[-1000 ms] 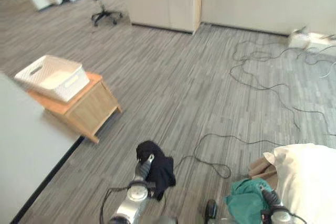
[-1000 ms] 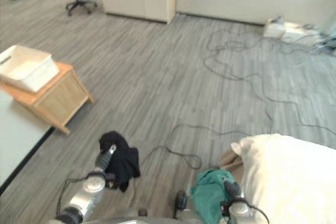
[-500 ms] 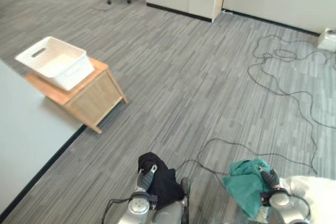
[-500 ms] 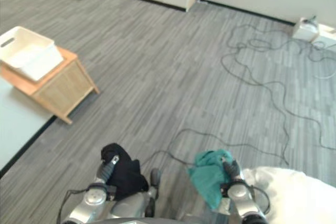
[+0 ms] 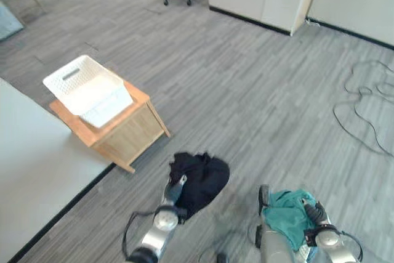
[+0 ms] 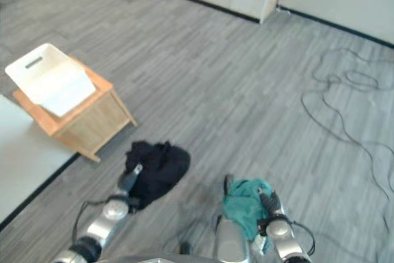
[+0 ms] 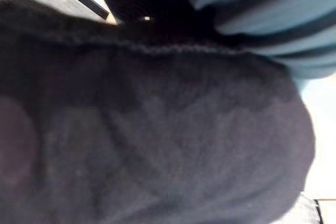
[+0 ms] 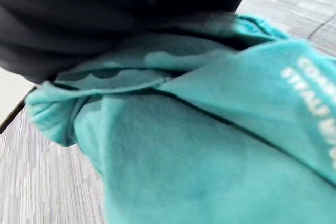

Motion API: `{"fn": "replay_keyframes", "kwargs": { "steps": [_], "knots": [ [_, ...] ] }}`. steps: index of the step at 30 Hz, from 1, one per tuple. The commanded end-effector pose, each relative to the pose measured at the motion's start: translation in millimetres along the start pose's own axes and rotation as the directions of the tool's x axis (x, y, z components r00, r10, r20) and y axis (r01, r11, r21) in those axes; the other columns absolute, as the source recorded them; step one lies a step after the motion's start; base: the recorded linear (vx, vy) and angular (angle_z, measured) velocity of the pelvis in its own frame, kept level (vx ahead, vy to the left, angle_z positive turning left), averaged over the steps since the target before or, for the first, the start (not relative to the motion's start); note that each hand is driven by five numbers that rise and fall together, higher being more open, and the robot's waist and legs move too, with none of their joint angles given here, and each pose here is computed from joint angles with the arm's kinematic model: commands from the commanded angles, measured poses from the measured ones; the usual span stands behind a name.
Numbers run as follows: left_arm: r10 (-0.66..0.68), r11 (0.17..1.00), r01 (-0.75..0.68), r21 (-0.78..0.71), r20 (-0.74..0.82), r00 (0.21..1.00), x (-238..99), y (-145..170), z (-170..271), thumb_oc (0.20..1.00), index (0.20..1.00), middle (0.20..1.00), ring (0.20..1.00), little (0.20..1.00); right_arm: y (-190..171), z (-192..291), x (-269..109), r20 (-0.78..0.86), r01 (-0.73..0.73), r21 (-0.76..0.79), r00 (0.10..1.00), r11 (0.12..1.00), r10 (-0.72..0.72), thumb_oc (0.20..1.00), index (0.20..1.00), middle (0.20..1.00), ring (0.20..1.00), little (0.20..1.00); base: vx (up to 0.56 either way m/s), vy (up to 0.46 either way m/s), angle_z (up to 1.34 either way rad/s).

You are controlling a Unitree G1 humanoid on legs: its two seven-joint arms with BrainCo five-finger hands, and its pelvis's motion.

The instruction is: Tidy up the quilt and then pick up the clothes from the bed and put them into the laundry hamper.

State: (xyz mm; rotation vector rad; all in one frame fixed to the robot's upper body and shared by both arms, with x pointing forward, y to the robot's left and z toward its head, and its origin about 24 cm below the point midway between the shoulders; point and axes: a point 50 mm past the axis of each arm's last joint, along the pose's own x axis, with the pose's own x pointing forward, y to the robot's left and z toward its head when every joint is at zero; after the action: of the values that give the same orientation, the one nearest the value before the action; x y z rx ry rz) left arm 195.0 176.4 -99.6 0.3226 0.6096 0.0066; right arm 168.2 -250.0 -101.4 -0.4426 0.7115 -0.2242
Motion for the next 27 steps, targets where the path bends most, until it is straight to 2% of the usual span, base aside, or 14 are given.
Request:
{"fn": "replay_keyframes", "kwargs": {
  "steps": [1, 2, 3, 5, 7, 13, 18, 23, 27],
  "knots": [
    [-0.014, 0.997, 0.027, -0.069, 0.180, 0.983, 3.9, -2.1, 38.7, 0.200, 0.200, 0.200, 0.200, 0.200, -16.5, 45.5, 14.5, 0.177, 0.020, -0.024, 0.984, 1.000, -0.015, 0.200, 0.200, 0.200, 0.200, 0.200, 0.35, -0.247, 0.40],
    [-0.014, 0.997, 0.026, -0.069, 0.181, 0.983, 4.0, -2.0, 38.7, 0.200, 0.200, 0.200, 0.200, 0.200, -16.3, 45.6, 14.5, 0.178, 0.019, -0.024, 0.984, 1.000, -0.015, 0.200, 0.200, 0.200, 0.200, 0.200, 0.61, -0.592, 0.49],
    [-0.005, 0.996, 0.023, -0.083, 0.216, 0.976, 2.1, 1.2, 46.3, 0.200, 0.200, 0.200, 0.200, 0.200, -18.1, 66.4, 14.5, 0.259, 0.019, 0.015, 0.966, 1.000, -0.022, 0.200, 0.200, 0.200, 0.200, 0.200, 0.43, -0.454, 0.34],
    [-0.007, 0.997, 0.026, -0.078, 0.227, 0.974, 0.8, 1.8, 48.2, 0.200, 0.200, 0.200, 0.200, 0.200, -17.7, 71.1, 15.3, 0.268, 0.016, 0.017, 0.963, 1.000, -0.020, 0.200, 0.200, 0.200, 0.200, 0.200, 0.47, -0.335, 0.12],
    [-0.002, 0.996, 0.019, -0.087, 0.201, 0.980, -9.6, 8.6, 32.5, 0.200, 0.200, 0.200, 0.200, 0.200, -14.8, 82.3, 15.4, 0.306, -0.002, -0.043, 0.952, 0.999, 0.015, 0.200, 0.200, 0.200, 0.200, 0.200, 0.98, -0.155, 0.09],
    [0.019, 0.996, 0.000, -0.095, 0.191, 0.981, -11.5, 10.9, 30.5, 0.200, 0.200, 0.200, 0.200, 0.200, -9.5, 88.2, 15.9, 0.327, 0.008, -0.044, 0.945, 0.999, 0.007, 0.200, 0.200, 0.200, 0.200, 0.200, 0.70, -0.010, 0.37],
    [0.034, 0.998, -0.026, -0.053, 0.150, 0.988, -12.2, 16.8, 21.5, 0.200, 0.200, 0.200, 0.200, 0.200, 15.7, 74.1, 7.7, 0.294, -0.054, -0.062, 0.953, 0.997, 0.070, 0.200, 0.200, 0.200, 0.200, 0.200, 0.79, 0.104, 0.66],
    [0.049, 0.999, -0.047, -0.010, 0.185, 0.982, -8.0, 24.6, 31.3, 0.200, 0.200, 0.200, 0.200, 0.200, 13.4, 75.0, 7.7, 0.300, -0.045, -0.050, 0.952, 0.998, 0.058, 0.200, 0.200, 0.200, 0.200, 0.200, 0.48, -0.046, 1.42],
    [0.055, 0.998, -0.057, 0.004, 0.221, 0.974, -12.7, 33.8, 34.4, 0.200, 0.200, 0.200, 0.200, 0.200, 3.5, 72.6, 8.0, 0.281, -0.021, 0.004, 0.960, 1.000, 0.019, 0.200, 0.200, 0.200, 0.200, 0.200, 0.94, -0.556, 1.66]
  ]
}}
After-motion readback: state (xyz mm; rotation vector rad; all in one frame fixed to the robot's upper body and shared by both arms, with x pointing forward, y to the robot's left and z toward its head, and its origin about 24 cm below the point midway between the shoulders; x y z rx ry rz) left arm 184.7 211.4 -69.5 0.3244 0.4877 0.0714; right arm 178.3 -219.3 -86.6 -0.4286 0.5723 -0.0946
